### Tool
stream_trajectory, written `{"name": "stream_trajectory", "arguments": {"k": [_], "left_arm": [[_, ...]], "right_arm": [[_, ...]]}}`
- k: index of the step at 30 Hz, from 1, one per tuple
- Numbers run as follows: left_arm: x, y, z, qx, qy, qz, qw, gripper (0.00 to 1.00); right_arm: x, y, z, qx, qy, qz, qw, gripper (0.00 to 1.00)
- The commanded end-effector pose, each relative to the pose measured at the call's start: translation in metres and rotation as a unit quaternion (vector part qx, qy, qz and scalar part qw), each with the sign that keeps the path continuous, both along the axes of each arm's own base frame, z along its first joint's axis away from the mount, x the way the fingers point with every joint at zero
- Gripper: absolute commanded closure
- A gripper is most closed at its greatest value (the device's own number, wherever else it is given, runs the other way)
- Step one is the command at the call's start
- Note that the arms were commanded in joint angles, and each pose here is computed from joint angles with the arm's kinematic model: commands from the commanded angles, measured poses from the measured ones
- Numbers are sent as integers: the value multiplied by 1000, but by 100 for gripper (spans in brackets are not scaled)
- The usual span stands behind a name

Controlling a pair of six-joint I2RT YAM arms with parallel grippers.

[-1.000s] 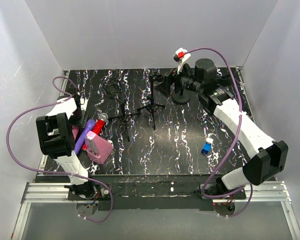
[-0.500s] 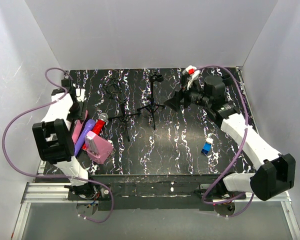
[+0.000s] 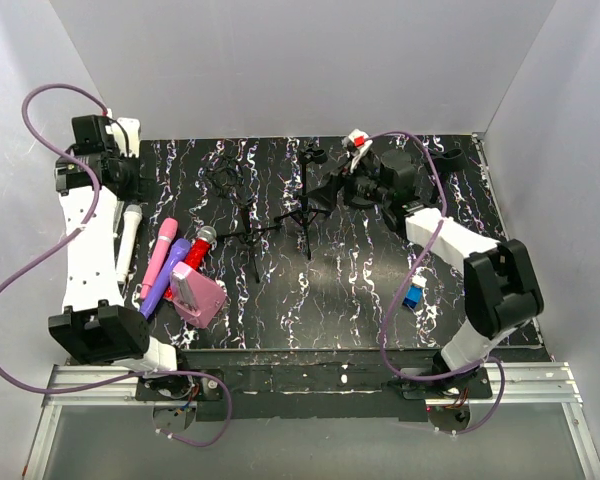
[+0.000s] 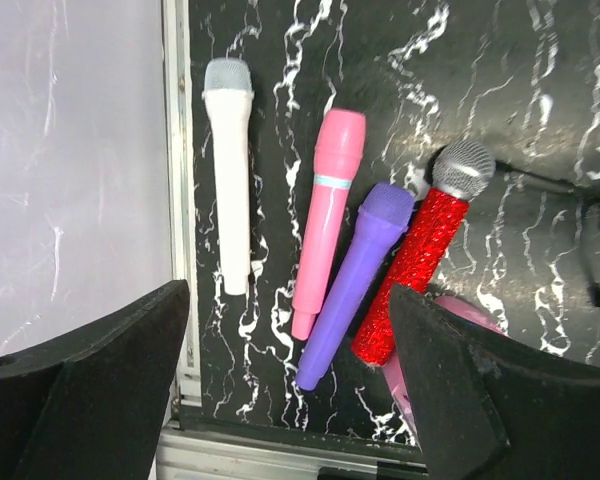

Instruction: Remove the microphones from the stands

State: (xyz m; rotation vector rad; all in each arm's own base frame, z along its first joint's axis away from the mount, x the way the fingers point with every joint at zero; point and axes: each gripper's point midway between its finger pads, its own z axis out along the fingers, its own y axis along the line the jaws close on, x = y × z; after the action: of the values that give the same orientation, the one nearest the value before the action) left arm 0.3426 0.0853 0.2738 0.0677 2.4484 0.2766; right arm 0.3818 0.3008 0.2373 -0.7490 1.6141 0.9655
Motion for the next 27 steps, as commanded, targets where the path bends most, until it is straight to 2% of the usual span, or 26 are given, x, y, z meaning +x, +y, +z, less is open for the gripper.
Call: {"name": "stream_trajectory", "arguments": {"k": [1,3,7,10,13,17,20,22,25,27], "left_arm": [[-9,-23,52,-40,-61,-36,997,19],[-6,-29,73,-45,-88,-53,994,19],[-1,-34,98,-44,-114,-77,989,20],[7,-43,114,-49,-138,-111,983,20],[13,-58,128,-66,-169,-153,971,21],[18,-88,140,-102,-209,-229,945,21],[18,-109,133,-139,-212,-285,924,24],[16,-131,126,-157,-203,-334,907,27],[12,-175,114,-139,-187,-416,879,29],[6,-213,107,-137,-178,-475,851,30]], "right_arm": [[21,19,53,61,-80,22,995,19],[26,24,56,70,-77,29,994,20],[32,39,56,76,-78,43,993,27],[34,45,53,75,-76,46,993,40],[32,47,49,74,-71,54,993,60],[21,42,50,68,-68,58,994,78],[5,33,49,62,-59,56,995,96],[-9,25,51,60,-52,53,995,99],[-33,15,61,61,-45,57,995,99],[-49,9,61,60,-29,63,996,99]]}}
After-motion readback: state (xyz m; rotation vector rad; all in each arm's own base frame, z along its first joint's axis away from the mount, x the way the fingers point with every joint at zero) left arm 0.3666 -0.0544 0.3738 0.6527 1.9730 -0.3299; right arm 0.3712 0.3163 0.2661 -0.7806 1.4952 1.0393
